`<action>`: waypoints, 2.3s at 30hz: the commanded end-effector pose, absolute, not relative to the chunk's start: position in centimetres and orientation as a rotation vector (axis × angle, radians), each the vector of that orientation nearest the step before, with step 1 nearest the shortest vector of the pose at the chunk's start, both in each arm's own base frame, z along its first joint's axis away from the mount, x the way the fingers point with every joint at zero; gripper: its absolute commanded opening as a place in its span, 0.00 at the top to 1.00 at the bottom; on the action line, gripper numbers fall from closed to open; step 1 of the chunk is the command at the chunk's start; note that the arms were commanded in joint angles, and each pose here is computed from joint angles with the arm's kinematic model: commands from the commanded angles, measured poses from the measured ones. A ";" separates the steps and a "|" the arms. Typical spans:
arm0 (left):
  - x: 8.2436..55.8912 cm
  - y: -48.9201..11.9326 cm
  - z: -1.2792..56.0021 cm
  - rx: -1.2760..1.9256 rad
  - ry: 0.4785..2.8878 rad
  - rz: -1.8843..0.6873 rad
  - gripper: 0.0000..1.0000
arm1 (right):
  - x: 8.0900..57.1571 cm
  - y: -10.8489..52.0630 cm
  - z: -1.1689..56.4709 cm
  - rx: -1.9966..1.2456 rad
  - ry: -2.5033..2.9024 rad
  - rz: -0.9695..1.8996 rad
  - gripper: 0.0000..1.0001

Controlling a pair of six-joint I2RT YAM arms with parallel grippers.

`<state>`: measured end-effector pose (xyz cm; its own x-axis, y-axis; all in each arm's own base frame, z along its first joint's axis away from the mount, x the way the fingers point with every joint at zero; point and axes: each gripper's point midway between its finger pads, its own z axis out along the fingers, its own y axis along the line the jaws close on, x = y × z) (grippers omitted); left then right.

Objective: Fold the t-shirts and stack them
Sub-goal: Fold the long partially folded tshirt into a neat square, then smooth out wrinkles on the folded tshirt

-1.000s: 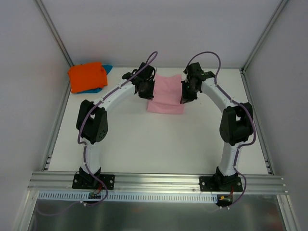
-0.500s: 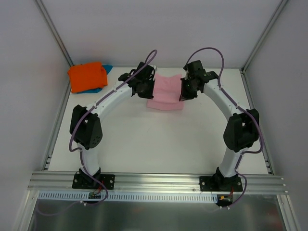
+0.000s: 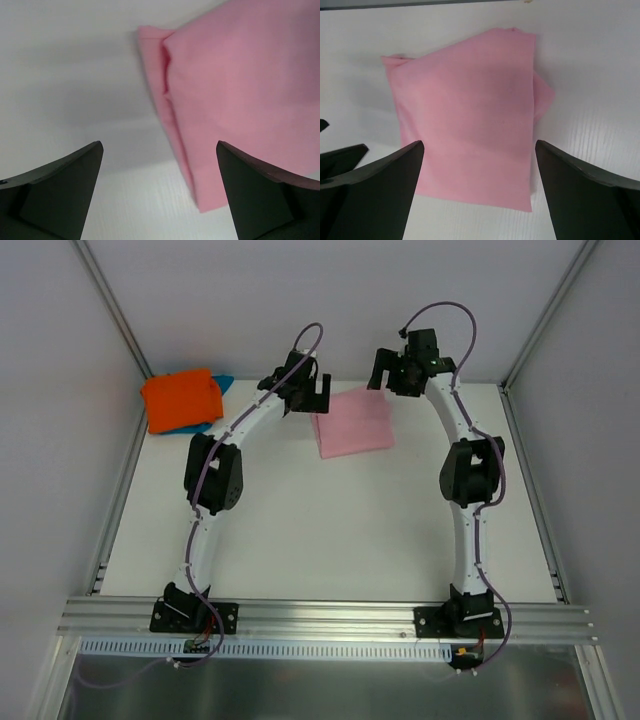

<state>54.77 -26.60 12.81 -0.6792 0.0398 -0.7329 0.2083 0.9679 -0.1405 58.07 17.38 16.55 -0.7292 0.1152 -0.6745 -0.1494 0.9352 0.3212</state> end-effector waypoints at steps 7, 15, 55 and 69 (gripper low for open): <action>53.4 -22.9 16.6 0.053 2.161 -0.211 0.01 | 55.0 18.2 14.0 -0.080 2.350 0.560 0.00; 50.2 -24.9 15.3 0.061 2.241 -0.363 0.01 | 50.9 19.3 12.2 -0.122 2.409 0.585 0.01; 26.1 -27.4 21.6 0.290 2.164 -0.850 0.01 | 50.2 26.2 5.1 0.052 2.685 0.933 0.00; 23.5 -24.3 23.0 0.267 2.132 -0.821 0.02 | 31.0 27.2 0.9 0.024 2.871 0.790 0.01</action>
